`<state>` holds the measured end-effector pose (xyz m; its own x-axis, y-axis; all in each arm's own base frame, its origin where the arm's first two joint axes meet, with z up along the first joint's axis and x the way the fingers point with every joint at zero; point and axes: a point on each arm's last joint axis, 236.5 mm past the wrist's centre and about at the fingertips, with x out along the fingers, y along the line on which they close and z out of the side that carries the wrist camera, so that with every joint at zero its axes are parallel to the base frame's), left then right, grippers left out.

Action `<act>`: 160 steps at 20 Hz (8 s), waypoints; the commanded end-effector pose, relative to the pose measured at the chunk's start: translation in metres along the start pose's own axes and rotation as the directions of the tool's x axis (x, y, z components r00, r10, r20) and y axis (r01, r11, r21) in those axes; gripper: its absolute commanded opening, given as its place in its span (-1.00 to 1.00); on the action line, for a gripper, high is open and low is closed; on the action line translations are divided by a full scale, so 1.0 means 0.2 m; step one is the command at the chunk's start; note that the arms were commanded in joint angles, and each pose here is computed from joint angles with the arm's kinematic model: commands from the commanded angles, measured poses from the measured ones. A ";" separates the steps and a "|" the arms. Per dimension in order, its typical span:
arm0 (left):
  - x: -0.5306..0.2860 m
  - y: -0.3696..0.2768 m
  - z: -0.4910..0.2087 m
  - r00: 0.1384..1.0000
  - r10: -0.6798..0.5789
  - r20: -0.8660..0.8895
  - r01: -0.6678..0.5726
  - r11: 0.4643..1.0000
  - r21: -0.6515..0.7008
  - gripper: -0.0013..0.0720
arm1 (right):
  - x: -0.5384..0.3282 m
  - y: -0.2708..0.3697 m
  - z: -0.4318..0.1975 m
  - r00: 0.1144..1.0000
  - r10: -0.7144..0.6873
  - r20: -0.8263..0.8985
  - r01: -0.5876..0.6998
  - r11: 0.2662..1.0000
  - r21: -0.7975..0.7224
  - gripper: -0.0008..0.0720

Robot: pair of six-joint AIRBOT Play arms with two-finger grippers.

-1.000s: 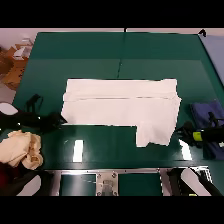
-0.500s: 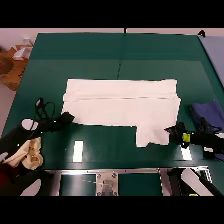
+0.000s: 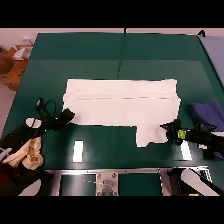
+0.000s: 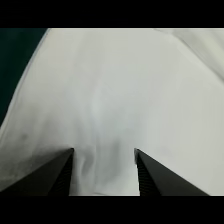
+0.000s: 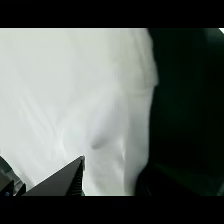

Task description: Fold the shirts.

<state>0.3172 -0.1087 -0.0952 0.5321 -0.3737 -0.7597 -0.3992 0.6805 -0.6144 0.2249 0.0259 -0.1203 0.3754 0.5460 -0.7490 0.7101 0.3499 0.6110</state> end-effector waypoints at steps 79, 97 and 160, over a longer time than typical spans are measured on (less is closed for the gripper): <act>0.12 -0.64 1.04 0.989 0.022 -0.143 0.038 0.914 0.404 0.79 | -0.18 0.91 1.07 0.996 -0.028 0.082 0.067 0.848 -0.526 0.49; 0.12 -1.13 0.62 0.954 -0.075 -0.291 0.229 0.808 0.543 -0.55 | 0.16 0.74 0.97 0.952 -0.045 -0.303 -0.146 0.803 -0.578 -0.74; -0.26 -0.59 0.87 0.825 0.550 -0.129 -0.253 0.564 0.786 -0.91 | 0.61 1.24 0.11 0.955 -0.228 -0.188 0.041 0.732 -0.680 0.48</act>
<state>0.4646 -0.0605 0.0537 0.1186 -0.0155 -0.9928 0.2507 0.9679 0.0148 0.4753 0.1740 -0.0382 0.1243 0.5522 -0.8244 0.0635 0.8247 0.5620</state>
